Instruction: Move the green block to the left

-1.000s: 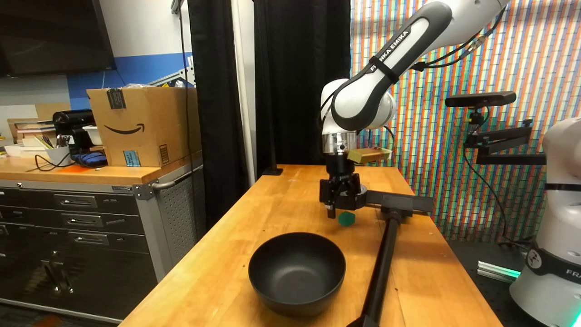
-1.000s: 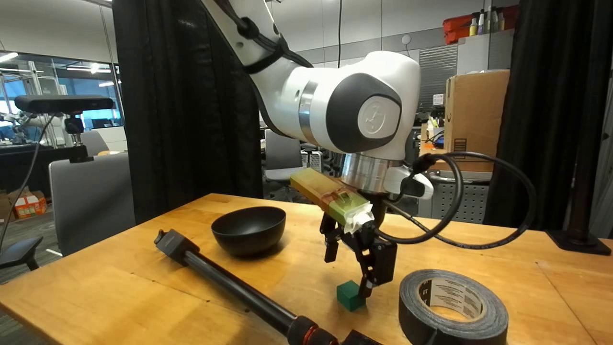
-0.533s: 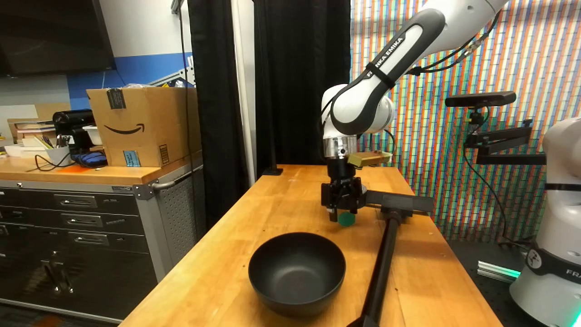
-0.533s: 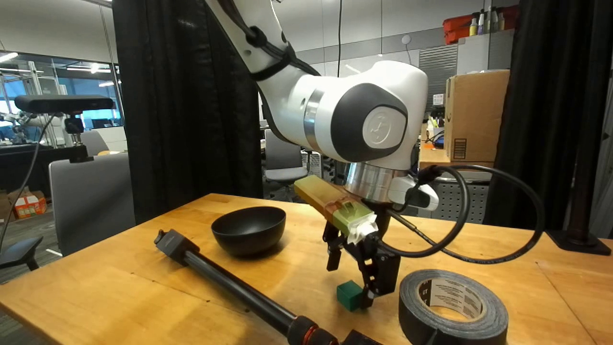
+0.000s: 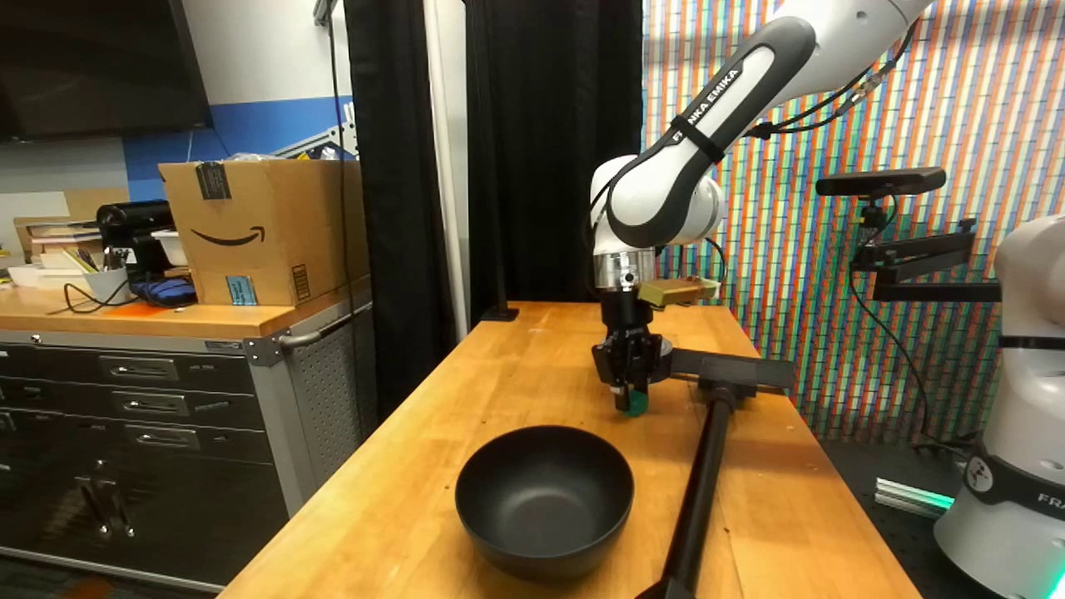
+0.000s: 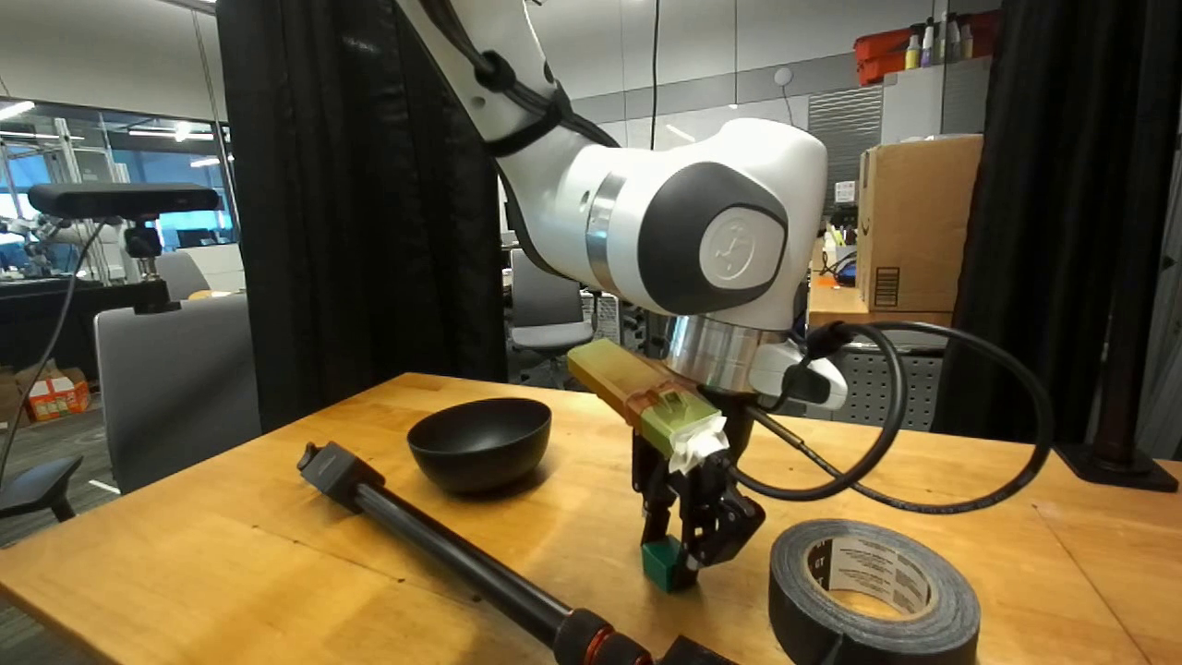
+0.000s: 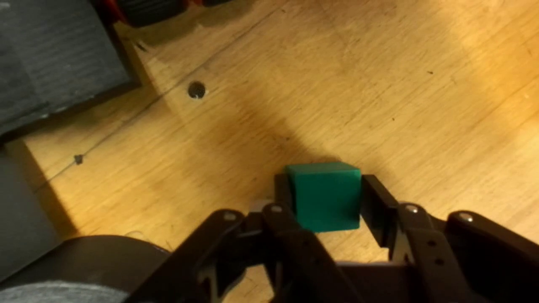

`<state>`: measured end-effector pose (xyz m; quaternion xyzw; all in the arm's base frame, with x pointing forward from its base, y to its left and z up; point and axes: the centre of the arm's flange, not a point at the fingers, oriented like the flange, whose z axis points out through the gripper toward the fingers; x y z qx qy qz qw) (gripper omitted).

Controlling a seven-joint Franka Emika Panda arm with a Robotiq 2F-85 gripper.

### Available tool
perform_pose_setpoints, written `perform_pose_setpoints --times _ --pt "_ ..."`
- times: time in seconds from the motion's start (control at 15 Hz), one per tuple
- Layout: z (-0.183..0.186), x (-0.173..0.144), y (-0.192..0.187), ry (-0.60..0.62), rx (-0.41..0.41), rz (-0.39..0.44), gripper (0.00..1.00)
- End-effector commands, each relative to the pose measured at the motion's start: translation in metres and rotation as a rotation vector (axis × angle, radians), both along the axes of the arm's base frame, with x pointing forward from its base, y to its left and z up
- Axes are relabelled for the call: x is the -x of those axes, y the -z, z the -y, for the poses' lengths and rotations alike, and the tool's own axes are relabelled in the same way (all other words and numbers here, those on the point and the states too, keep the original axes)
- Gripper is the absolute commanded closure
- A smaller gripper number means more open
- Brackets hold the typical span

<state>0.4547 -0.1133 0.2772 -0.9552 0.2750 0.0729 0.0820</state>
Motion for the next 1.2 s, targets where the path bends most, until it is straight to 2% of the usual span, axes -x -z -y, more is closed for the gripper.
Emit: perform_pose_setpoints --times 0.0,0.4,1.13 --pt "-0.002 0.002 -0.003 0.010 -0.005 0.023 0.83" --pt "-0.015 -0.002 -0.009 -0.002 0.010 0.014 0.84" --pt "-0.089 -0.057 -0.036 -0.116 0.035 0.048 0.84"
